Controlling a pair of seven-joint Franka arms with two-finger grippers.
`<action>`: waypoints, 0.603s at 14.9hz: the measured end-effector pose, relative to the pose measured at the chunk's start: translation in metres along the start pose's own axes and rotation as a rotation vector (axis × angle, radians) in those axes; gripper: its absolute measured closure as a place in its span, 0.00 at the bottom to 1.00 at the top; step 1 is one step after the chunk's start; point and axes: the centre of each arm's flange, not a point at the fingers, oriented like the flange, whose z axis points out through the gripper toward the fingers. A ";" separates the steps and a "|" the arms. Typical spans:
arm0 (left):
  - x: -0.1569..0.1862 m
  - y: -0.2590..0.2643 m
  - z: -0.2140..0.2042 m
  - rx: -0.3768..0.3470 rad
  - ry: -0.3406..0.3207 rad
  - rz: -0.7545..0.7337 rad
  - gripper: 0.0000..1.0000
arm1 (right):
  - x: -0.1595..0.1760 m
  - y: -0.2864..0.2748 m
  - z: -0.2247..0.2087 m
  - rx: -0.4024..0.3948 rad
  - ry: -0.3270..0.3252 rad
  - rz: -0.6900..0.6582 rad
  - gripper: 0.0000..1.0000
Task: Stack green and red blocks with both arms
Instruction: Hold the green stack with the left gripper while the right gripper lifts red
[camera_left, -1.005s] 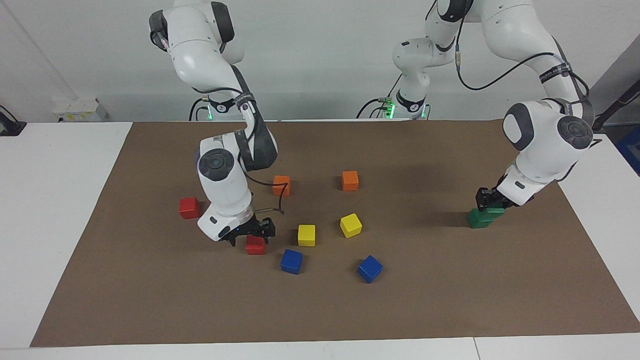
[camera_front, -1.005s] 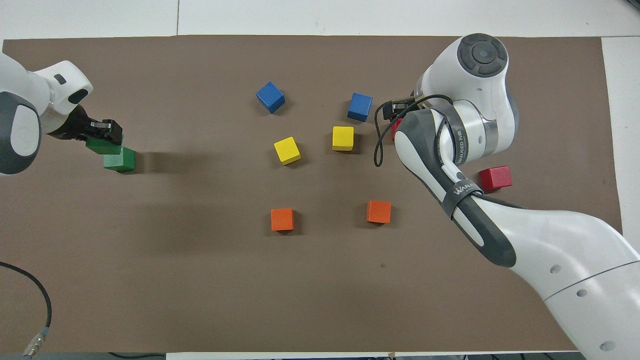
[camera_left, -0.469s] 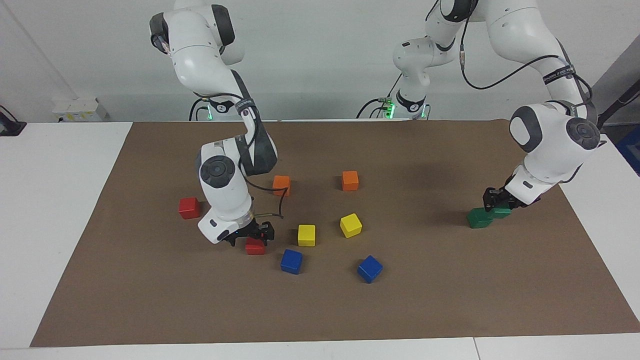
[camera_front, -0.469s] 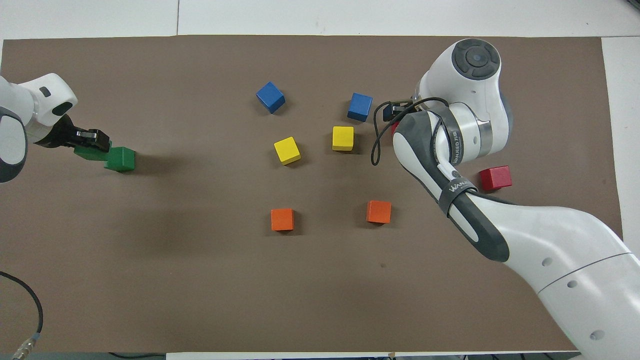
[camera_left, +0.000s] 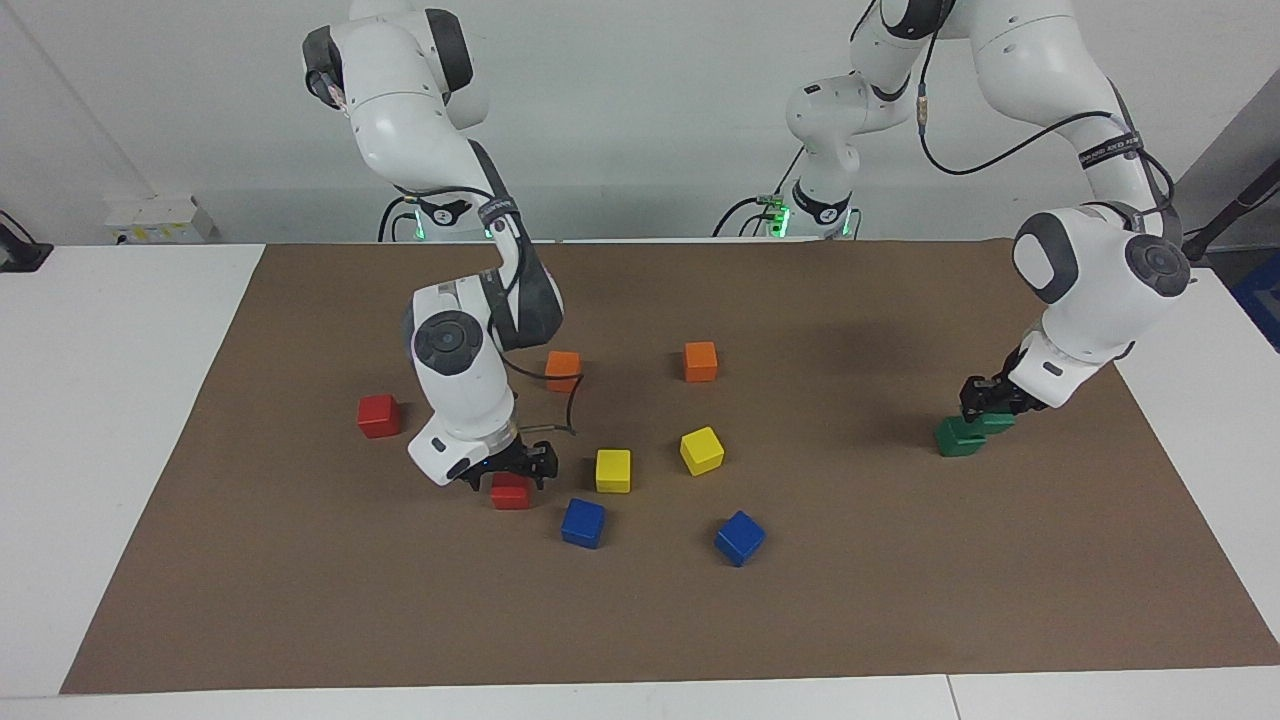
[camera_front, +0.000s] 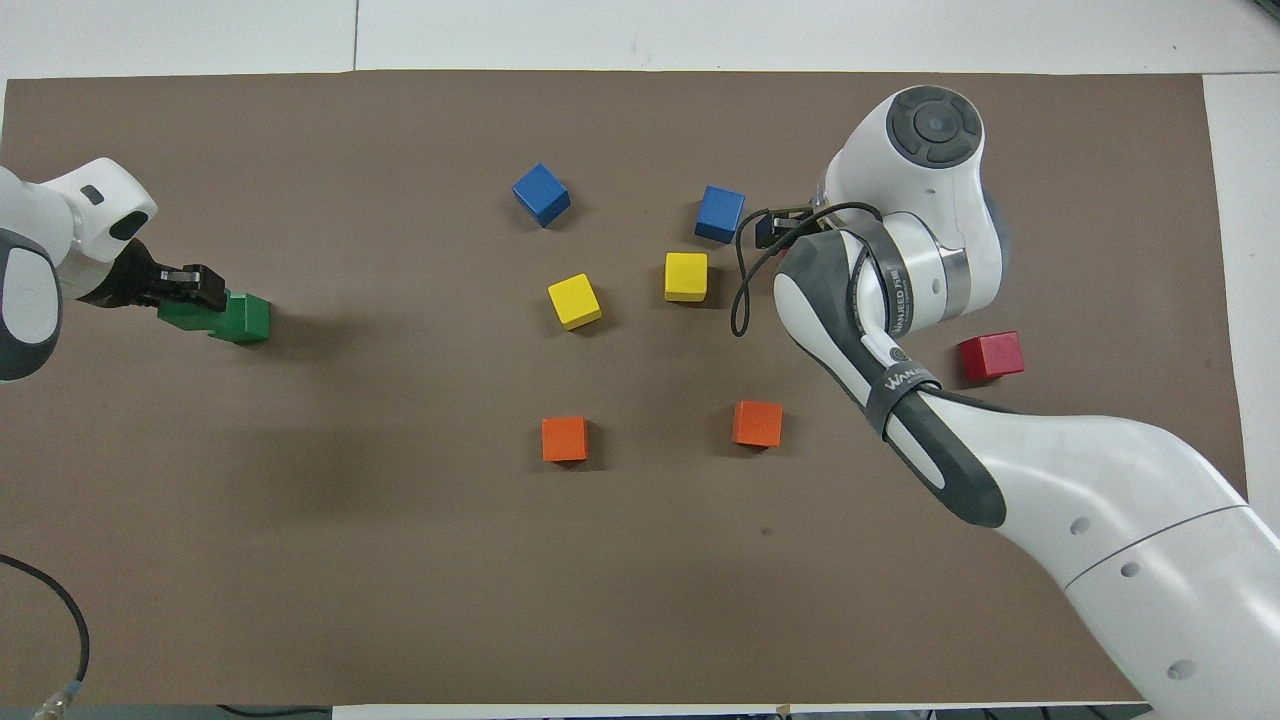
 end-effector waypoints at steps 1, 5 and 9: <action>0.000 0.000 0.001 0.000 0.005 -0.003 0.45 | 0.000 0.000 0.003 0.002 0.005 0.000 0.00; 0.000 0.000 0.005 0.002 0.016 -0.010 0.45 | 0.000 -0.001 0.012 0.002 0.004 -0.001 0.00; 0.000 0.004 0.007 0.001 0.017 -0.027 0.45 | -0.003 -0.004 0.019 0.004 0.008 -0.005 0.00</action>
